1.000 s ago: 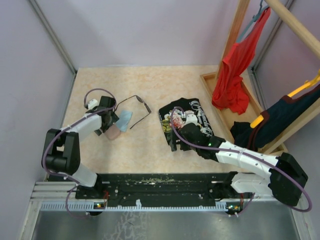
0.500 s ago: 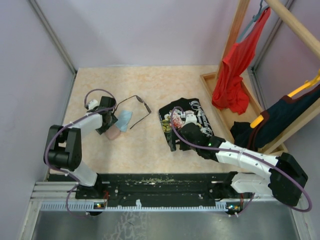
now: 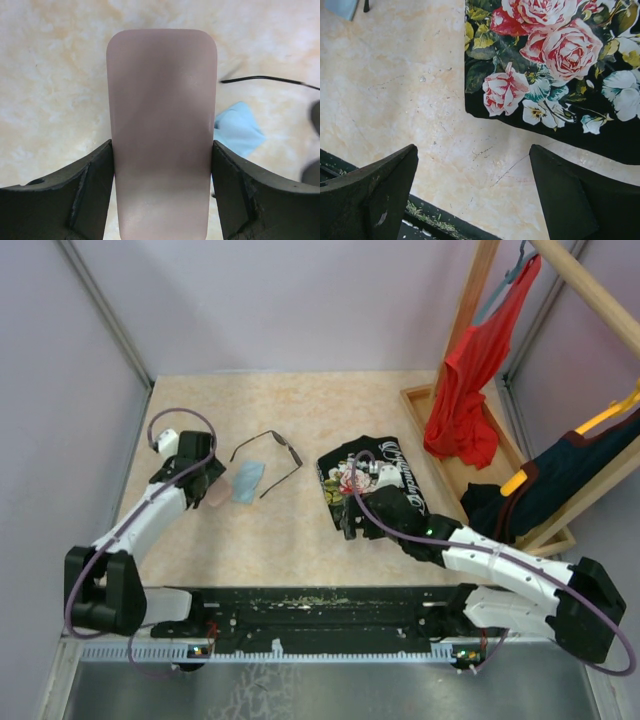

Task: Organize the sunglasses
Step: Open the sunglasses case at the center of the board.

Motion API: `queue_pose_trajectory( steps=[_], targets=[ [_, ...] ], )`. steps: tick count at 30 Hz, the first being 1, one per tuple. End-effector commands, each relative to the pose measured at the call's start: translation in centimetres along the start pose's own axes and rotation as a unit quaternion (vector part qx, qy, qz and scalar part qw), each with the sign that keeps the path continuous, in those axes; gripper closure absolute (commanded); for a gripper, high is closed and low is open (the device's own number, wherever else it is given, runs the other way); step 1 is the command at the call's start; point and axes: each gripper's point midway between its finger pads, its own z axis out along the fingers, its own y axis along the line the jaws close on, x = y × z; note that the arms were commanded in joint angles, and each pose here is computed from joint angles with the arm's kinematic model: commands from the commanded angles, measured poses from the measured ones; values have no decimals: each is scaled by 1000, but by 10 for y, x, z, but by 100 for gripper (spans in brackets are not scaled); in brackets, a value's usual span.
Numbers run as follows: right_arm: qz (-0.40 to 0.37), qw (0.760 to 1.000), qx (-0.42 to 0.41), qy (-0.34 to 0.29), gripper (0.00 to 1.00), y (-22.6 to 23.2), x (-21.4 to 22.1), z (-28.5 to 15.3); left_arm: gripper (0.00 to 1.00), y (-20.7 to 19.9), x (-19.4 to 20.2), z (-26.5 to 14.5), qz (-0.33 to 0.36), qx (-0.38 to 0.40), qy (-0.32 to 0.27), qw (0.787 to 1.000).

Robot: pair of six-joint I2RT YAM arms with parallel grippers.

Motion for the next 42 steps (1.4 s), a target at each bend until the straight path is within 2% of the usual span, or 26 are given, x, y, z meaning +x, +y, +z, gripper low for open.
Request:
queue_pose_trajectory(
  steps=[1,4,6,9,11,13,16,19,21,26,42],
  targets=[
    [7,998,-11,-65,7,5,-33,-20,100,-24,-22,-35,29,109,-19,993],
    [21,994,-23,-101,12,6,-47,-33,100,-59,-16,-70,75,258,-6,963],
    [22,989,-54,-134,11,15,-62,-47,100,-83,-5,-104,104,368,12,924],
    [20,975,-132,-179,9,39,-84,-72,100,-101,2,-146,115,474,27,872],
    [28,958,-196,-208,9,59,-95,-89,100,-114,10,-177,125,548,34,826],
    [36,946,-234,-222,9,73,-103,-98,100,-127,19,-208,142,605,38,783],
    [37,936,-272,-220,9,93,-111,-100,100,-146,42,-250,180,656,45,731],
    [47,927,-303,-218,9,109,-117,-99,100,-157,58,-285,182,701,51,688],
    [63,924,-307,-219,10,112,-120,-96,100,-159,58,-297,177,713,45,677],
    [79,919,-320,-218,11,117,-119,-92,100,-159,53,-304,169,720,35,672],
    [95,923,-306,-213,13,118,-121,-73,100,-159,49,-308,132,726,40,674]
  ],
)
